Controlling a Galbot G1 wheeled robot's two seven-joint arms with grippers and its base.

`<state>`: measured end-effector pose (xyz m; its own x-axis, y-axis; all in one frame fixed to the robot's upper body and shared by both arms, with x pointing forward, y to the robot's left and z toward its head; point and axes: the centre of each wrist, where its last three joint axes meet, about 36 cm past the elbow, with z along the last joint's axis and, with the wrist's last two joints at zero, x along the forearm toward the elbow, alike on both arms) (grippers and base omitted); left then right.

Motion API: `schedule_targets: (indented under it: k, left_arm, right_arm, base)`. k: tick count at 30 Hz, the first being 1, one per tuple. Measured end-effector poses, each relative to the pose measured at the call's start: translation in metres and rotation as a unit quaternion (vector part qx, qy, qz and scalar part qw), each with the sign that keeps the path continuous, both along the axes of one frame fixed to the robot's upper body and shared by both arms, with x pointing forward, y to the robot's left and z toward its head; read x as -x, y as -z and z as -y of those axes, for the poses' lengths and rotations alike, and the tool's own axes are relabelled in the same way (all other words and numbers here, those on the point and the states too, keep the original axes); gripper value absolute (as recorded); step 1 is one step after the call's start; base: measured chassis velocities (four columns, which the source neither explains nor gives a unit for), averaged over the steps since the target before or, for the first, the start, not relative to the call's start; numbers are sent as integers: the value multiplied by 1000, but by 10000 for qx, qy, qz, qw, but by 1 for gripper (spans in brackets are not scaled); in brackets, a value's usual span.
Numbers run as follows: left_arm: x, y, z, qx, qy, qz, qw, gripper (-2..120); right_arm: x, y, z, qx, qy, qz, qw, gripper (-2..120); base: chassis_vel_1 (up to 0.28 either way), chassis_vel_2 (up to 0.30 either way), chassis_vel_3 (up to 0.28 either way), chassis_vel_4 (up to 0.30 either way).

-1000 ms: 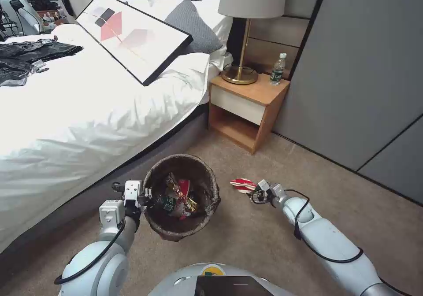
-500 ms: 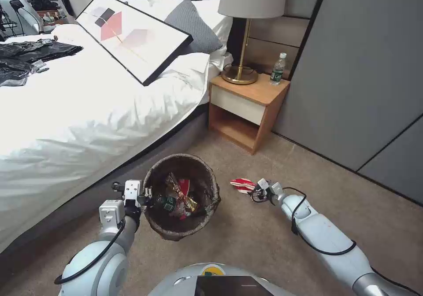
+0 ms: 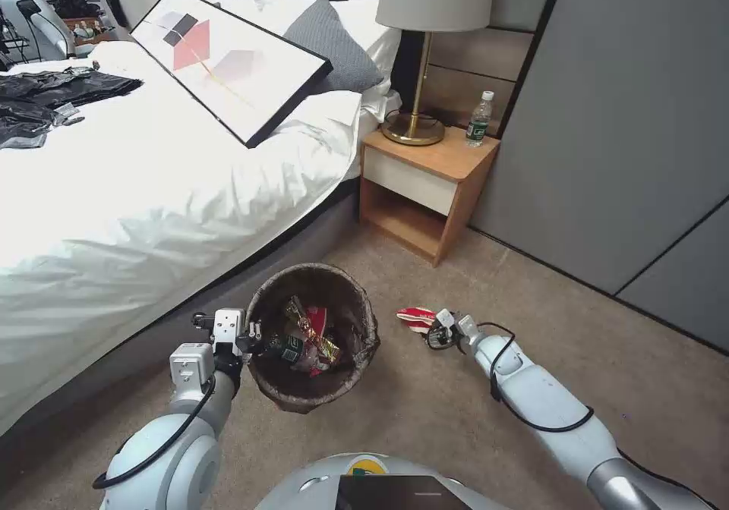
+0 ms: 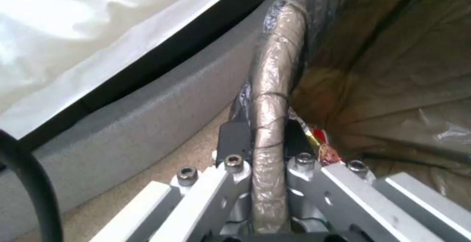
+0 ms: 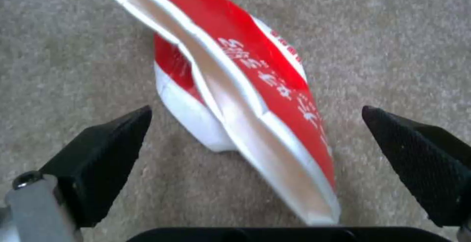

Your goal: Pick up the trash bin, then pick up the garbage from the floor and place it into the trash bin.

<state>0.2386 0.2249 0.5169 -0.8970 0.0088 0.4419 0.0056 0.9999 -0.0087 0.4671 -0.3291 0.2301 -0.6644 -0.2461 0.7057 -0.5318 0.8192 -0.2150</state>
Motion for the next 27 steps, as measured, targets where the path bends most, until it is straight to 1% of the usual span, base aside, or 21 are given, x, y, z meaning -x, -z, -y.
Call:
schedule_targets:
  k: [5,9,10,11,12,13,15,16,19,20,21,23,24,25,27]
  left_arm:
    - [-1,0,0,6,3,16,10000,2]
    - [-1,-1,1,14,14,24,10000,2]
    - [-1,-1,1,15,15,27,10000,2]
    - [-1,-1,1,15,16,28,10000,2]
    - [-1,-1,1,16,16,29,10000,2]
    - [-1,-1,1,16,16,29,10000,2]
    - [-1,-1,0,15,13,33,10000,2]
    - [-1,-1,0,15,13,33,10000,2]
    - [-1,-1,0,17,14,39,10000,2]
    - [-1,-1,0,17,14,39,10000,2]
    - [-1,-1,1,20,17,39,10000,2]
    - [-1,-1,1,23,21,40,10000,2]
    - [-1,-1,1,26,24,42,10000,2]
    - [-1,-1,1,26,24,42,10000,2]
    - [-1,-1,1,28,28,42,10000,2]
  right_arm:
    - [-3,0,-3,3,-26,25,10000,100]
    - [-7,0,-9,6,-63,37,10000,97]
    - [-8,1,-11,-3,-71,32,10000,92]
    - [-8,2,-12,-9,-74,28,10000,89]
    - [-10,3,-15,-26,-75,20,10000,81]
    - [-10,3,-15,-26,-75,20,10000,81]
    - [-12,6,-18,-35,-72,0,10000,72]
    - [-12,6,-18,-35,-72,0,10000,72]
    - [-13,8,-19,-46,-64,-13,10000,59]
    - [-13,8,-19,-46,-64,-13,10000,59]
    - [-13,8,-19,-52,-63,-23,10000,52]
    - [-13,9,-18,-53,-52,-31,10000,44]
    - [-13,9,-17,-58,-46,-31,10000,38]
    - [-13,9,-17,-58,-46,-31,10000,38]
    - [-13,10,-16,-60,-32,-27,10000,28]
  base:
    - [0,0,0,0]
    - [0,0,0,0]
    - [0,0,0,0]
    - [0,0,0,0]
    - [0,0,0,0]
    - [0,0,0,0]
    - [0,0,0,0]
    - [0,0,0,0]
    - [0,0,0,0]
    - [0,0,0,0]
    - [0,0,0,0]
    - [0,0,0,0]
    - [0,0,0,0]
    - [0,0,0,0]
    - [0,0,0,0]
